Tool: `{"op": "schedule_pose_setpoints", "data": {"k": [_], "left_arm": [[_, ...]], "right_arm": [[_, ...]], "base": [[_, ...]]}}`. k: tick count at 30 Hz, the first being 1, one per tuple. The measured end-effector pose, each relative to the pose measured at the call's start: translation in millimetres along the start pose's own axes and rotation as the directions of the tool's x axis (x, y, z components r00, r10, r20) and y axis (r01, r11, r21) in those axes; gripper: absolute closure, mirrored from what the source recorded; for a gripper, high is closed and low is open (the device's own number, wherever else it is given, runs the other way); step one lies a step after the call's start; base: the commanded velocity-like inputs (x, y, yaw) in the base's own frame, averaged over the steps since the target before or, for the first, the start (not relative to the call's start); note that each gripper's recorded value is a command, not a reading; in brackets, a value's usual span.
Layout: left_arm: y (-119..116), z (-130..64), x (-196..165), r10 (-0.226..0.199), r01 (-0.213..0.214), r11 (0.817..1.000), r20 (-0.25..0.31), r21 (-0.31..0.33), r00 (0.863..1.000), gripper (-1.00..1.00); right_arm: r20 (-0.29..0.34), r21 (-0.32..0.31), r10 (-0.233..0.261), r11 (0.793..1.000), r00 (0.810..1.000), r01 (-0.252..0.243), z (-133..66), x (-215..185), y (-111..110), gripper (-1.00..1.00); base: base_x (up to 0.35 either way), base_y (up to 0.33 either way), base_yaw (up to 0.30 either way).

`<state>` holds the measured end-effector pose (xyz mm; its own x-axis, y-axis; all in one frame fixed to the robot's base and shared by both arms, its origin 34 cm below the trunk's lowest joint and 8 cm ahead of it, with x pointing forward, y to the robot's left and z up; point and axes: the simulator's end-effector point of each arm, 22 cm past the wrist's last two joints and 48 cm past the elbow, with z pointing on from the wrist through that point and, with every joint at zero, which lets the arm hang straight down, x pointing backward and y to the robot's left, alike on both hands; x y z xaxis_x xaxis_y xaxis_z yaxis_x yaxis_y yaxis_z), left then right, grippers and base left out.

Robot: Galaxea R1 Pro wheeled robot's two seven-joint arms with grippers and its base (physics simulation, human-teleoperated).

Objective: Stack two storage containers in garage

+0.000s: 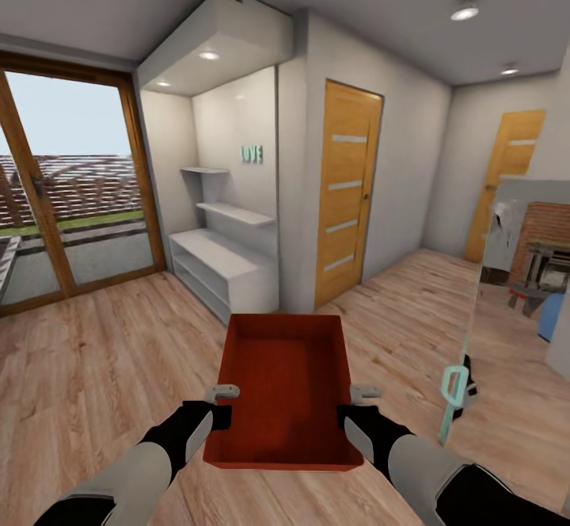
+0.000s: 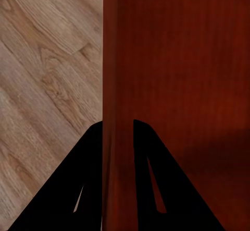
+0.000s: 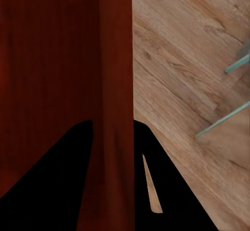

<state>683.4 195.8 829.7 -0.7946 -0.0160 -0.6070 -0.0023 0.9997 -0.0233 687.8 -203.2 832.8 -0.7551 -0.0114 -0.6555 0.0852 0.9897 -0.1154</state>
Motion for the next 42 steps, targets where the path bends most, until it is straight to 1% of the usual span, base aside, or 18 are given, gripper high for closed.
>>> {"op": "schedule_pose_setpoints", "data": {"k": [42], "left_arm": [[0.0, 0.1, 0.2, 0.000, 0.000, 1.000, -0.001, 0.000, 1.000, 1.00]], "right_arm": [[0.000, 0.000, 0.000, 1.000, 1.000, 0.000, 0.0, 0.2, 0.0, 1.00]], "base": [[0.322, 0.000, 0.000]]}}
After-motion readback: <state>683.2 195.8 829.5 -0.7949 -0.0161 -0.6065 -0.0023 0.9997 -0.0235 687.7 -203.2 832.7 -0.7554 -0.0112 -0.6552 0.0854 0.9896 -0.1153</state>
